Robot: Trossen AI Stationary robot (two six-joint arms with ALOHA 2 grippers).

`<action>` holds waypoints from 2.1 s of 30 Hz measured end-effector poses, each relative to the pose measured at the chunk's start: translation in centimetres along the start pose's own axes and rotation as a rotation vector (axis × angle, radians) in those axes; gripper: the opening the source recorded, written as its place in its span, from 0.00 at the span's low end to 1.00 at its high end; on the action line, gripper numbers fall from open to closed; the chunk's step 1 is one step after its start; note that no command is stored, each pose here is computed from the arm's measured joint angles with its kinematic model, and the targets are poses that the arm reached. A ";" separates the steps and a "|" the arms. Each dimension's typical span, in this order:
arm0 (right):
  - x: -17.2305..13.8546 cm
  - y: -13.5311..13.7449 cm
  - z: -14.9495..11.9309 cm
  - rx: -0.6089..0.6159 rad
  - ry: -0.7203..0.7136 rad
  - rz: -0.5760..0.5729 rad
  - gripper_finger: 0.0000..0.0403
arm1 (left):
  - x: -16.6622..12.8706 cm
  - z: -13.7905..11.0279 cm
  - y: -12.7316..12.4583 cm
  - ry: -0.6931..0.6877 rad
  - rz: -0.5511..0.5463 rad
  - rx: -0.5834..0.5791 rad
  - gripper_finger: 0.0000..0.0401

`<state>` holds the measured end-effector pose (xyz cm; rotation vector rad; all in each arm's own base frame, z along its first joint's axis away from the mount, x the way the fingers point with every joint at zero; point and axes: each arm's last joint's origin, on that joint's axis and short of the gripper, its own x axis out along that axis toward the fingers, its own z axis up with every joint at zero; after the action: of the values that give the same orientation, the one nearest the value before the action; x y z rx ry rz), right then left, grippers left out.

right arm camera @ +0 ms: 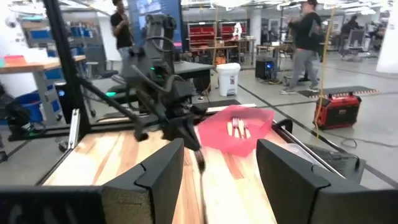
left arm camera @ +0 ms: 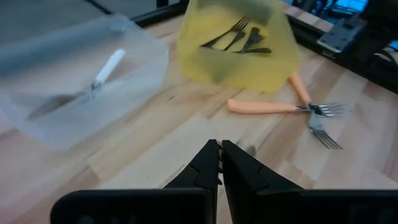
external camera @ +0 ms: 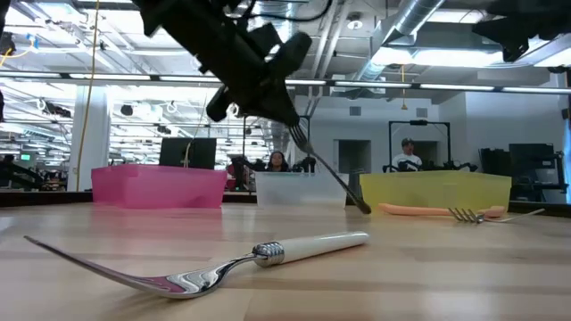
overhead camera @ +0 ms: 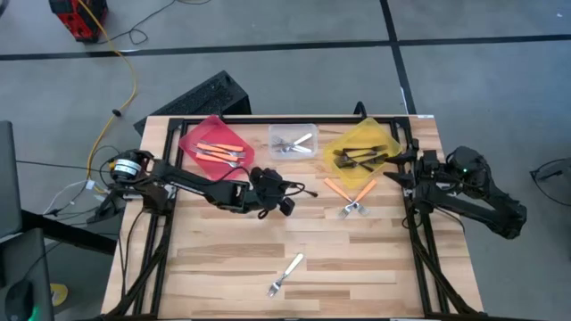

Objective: Sort silverware by color (type)
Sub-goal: Put the black fork into the yellow bin

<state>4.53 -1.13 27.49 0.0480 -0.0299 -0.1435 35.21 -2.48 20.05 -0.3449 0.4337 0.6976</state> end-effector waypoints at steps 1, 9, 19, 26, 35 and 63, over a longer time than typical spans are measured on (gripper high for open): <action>0.2 -0.1 0.0 0.005 0.007 -0.007 0.56 | -0.3 0.2 -0.1 -0.005 -0.008 0.015 0.01; 2.7 -1.0 -0.6 0.059 0.150 -0.087 0.56 | -1.4 1.0 -0.2 -0.028 -0.035 0.071 0.01; 7.3 -2.2 -2.3 0.052 0.366 -0.106 0.60 | -1.6 0.1 0.0 0.064 -0.046 0.268 0.02; 8.9 -2.0 -3.0 0.039 0.418 -0.058 0.65 | -2.0 -0.9 0.5 0.146 -0.016 0.483 0.16; 10.8 -1.5 -3.6 0.027 0.434 -0.013 0.65 | -1.5 -1.3 1.7 0.243 0.009 0.660 0.44; 22.5 2.2 -10.9 -0.099 0.419 -0.094 0.65 | -4.9 -0.3 2.3 0.250 0.036 0.581 0.53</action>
<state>27.49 -1.70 17.33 -0.0203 0.3982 -0.2265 30.17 -3.62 21.84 0.1289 0.8558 0.5352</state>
